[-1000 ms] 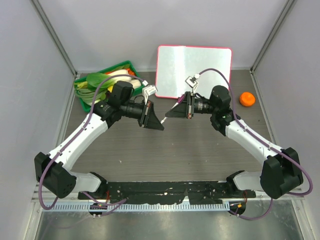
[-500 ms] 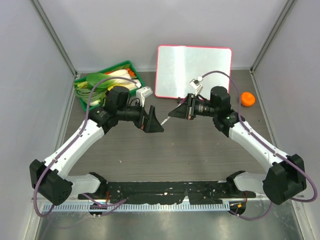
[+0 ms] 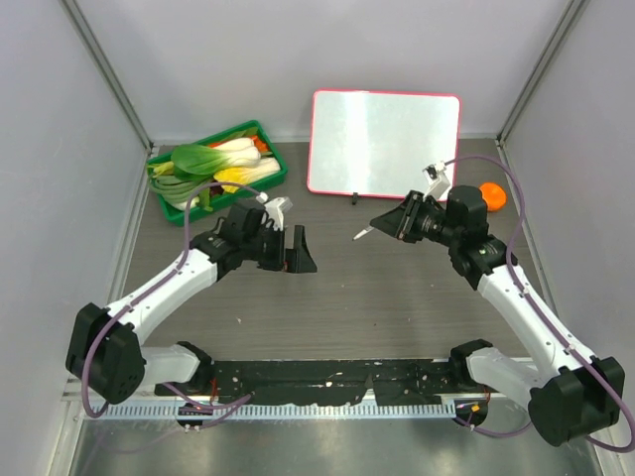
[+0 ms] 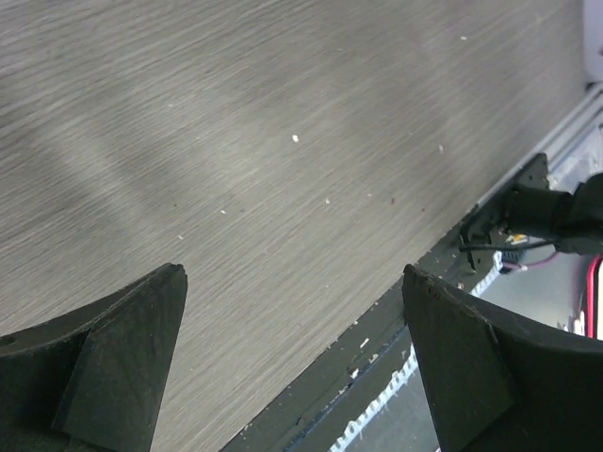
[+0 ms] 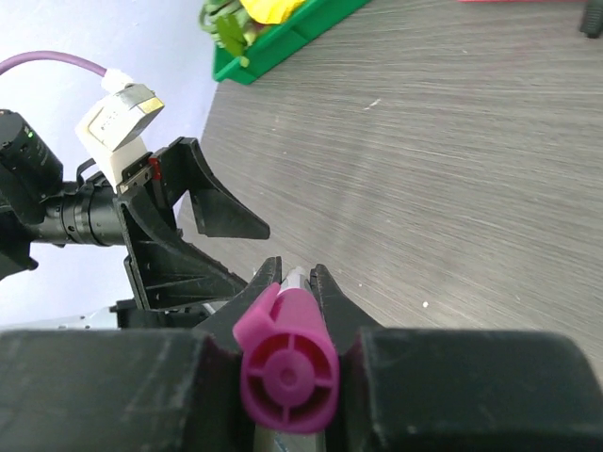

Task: Write a sentence on the whiteboard
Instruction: Pick up the whiteboard marker at the center of the board, then move the whiteboard stand to the center of the board.

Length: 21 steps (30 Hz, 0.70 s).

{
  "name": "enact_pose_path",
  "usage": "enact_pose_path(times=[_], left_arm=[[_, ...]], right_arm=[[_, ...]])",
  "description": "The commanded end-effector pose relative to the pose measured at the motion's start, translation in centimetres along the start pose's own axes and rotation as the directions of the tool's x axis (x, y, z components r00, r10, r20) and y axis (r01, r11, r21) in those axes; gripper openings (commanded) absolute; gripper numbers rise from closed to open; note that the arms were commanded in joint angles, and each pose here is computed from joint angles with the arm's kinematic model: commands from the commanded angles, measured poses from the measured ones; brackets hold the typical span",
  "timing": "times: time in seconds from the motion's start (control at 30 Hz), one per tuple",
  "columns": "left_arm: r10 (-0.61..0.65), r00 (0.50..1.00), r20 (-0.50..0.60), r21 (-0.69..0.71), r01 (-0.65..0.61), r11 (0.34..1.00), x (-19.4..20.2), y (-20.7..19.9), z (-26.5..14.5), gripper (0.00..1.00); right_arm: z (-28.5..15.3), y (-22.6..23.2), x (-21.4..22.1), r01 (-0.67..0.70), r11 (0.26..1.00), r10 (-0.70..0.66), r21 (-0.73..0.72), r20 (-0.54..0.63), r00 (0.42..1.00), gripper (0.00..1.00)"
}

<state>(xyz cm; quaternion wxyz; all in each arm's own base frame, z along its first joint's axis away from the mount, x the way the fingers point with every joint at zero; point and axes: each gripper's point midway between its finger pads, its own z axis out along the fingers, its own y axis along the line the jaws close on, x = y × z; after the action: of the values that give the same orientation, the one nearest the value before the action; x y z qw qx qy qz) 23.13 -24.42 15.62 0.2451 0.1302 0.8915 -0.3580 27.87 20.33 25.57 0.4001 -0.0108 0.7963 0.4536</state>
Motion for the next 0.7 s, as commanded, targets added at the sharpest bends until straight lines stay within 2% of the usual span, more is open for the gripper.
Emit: enact_pose_path(times=[0.0,0.1,0.23,0.47,0.63,0.67], left_arm=[[-0.028,0.993,0.114,-0.054,0.034,0.998,-2.7,1.1,1.0,1.0],[-0.026,0.992,0.127,-0.14,0.044,0.989,-3.4,2.8,1.6,1.0],[-0.034,0.995,0.091,-0.229,0.054,0.972,-4.1,4.7,3.1,1.0],[-0.079,0.996,0.045,-0.362,0.09,0.928,-5.8,7.3,6.3,1.0],[-0.053,0.999,-0.007,-0.446,0.045,0.894,-7.3,8.1,9.2,1.0],[-0.033,0.999,0.01,-0.469,0.034,0.883,-8.7,8.0,9.6,1.0]], right_arm=[[-1.0,-1.4,-1.0,0.031,0.996,-0.037,0.089,0.062,0.997,0.01],[-1.1,-1.9,-1.6,0.045,0.991,-0.055,0.123,0.082,0.995,0.01],[-1.3,-3.3,-2.7,0.039,0.981,-0.063,0.191,0.12,0.991,0.01],[-1.4,-4.4,-3.8,0.04,0.969,-0.069,0.243,0.114,0.991,0.01],[-2.3,-6.6,-4.2,-0.003,0.947,-0.043,0.322,0.137,0.99,0.01],[-2.5,-6.9,-4.5,-0.014,0.942,-0.038,0.336,0.146,0.989,0.01]])
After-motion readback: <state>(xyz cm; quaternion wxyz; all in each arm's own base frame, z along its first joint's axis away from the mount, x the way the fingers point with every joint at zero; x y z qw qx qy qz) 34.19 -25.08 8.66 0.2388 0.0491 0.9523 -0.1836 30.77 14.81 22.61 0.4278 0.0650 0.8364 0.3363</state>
